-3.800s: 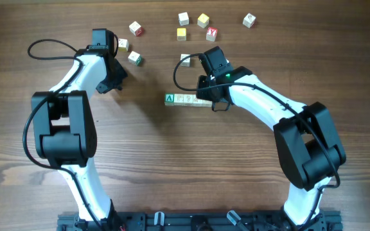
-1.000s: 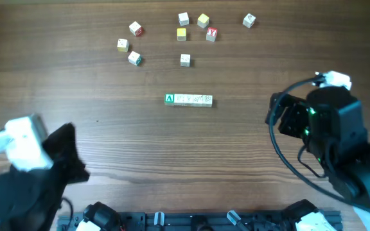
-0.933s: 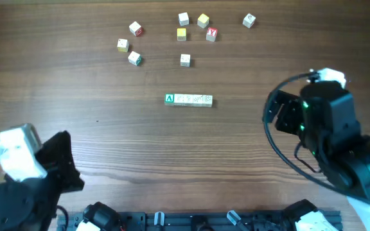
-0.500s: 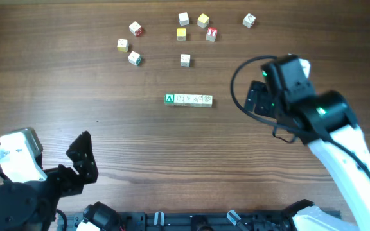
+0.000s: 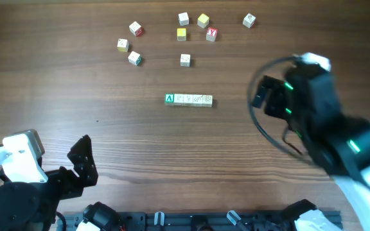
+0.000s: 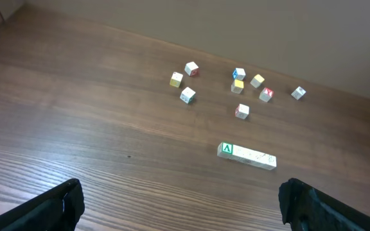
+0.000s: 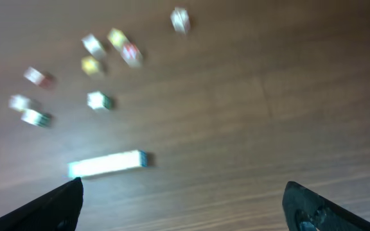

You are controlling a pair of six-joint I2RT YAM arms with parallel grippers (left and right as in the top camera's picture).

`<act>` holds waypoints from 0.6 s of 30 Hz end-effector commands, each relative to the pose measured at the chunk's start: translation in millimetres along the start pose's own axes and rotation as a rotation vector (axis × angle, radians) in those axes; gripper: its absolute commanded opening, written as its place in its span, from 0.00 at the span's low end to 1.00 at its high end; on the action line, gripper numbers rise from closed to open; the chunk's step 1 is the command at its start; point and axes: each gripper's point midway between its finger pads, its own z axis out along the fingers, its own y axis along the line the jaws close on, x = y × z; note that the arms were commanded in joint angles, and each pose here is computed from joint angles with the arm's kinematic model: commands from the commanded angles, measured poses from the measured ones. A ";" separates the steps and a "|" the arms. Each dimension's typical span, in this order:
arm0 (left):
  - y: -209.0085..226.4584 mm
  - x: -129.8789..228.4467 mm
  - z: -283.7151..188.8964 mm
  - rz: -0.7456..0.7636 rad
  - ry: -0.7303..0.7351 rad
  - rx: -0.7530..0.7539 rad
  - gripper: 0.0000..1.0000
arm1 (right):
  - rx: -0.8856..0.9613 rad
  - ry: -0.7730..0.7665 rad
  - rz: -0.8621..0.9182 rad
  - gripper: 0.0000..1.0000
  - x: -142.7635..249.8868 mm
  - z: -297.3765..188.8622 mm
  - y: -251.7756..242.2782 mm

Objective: Form a horizontal line

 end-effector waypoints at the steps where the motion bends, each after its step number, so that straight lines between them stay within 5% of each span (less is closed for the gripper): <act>1: -0.5 -1.5 1.2 0.009 -0.003 -0.005 1.00 | -0.039 -0.110 0.029 1.00 -13.1 -35.8 -12.0; 18: -0.5 -1.5 1.2 0.010 -0.003 -0.005 1.00 | -0.108 -0.403 0.185 1.00 -25.6 -132.6 -63.4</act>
